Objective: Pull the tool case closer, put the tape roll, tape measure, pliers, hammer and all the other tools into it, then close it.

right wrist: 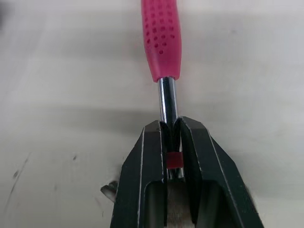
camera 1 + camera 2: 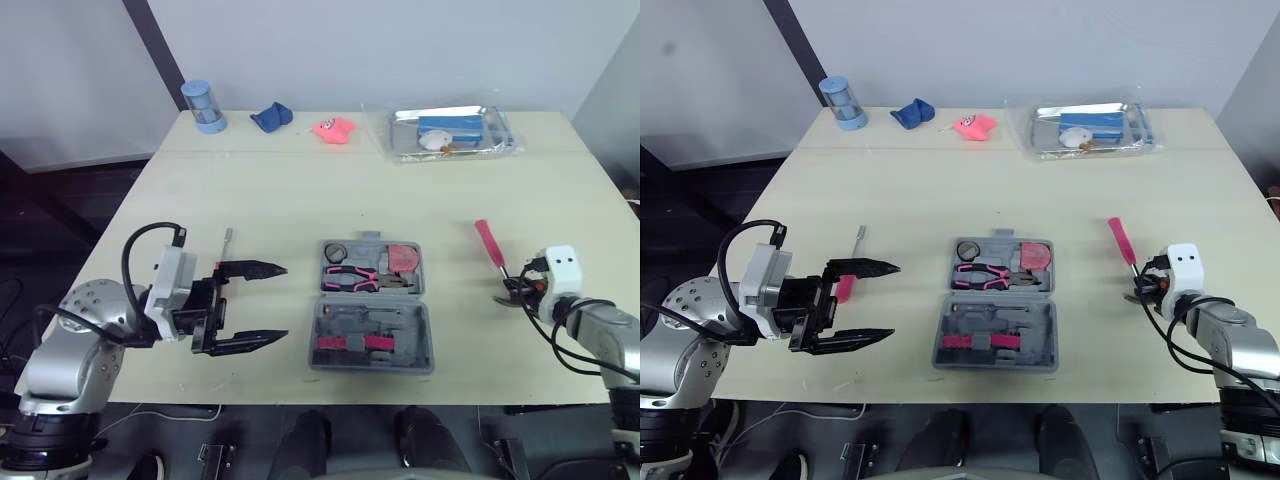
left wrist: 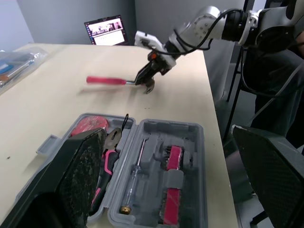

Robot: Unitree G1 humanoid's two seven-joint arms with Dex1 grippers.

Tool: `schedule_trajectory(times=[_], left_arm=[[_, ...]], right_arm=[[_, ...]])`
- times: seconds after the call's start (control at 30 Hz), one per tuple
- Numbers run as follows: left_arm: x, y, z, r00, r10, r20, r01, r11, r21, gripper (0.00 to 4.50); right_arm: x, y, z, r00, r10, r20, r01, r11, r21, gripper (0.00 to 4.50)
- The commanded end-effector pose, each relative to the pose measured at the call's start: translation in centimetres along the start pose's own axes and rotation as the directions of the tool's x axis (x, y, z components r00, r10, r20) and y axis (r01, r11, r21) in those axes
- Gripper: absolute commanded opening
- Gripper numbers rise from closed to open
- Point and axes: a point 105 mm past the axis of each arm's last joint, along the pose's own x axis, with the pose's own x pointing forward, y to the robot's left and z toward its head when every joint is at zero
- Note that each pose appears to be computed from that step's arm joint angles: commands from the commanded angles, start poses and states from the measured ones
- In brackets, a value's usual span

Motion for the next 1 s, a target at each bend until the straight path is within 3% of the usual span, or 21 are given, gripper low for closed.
schedule_trajectory(times=[0.03,0.23,0.5,1.0], left_arm=[[-0.9,0.3,0.5,1.0,0.017,-0.001,-0.017,1.0,0.025,4.5],[-1.0,0.4,0.3,1.0,0.012,-0.004,-0.012,1.0,0.023,4.5],[-0.8,0.5,0.4,1.0,0.006,-0.001,-0.006,1.0,0.029,4.5],[0.3,0.0,1.4,0.999,-0.042,0.014,0.041,0.998,0.043,4.5]], right_arm=[[-2.1,0.1,3.3,0.993,0.048,0.111,-0.039,0.996,-0.083,0.09],[-2.9,0.0,3.9,0.99,0.083,0.112,-0.069,0.99,-0.124,0.09],[-1.6,0.8,2.1,0.993,0.097,0.07,-0.09,0.991,-0.099,0.09],[1.2,-0.5,-2.2,0.989,-0.011,-0.15,0.014,1.0,0.019,0.09]])
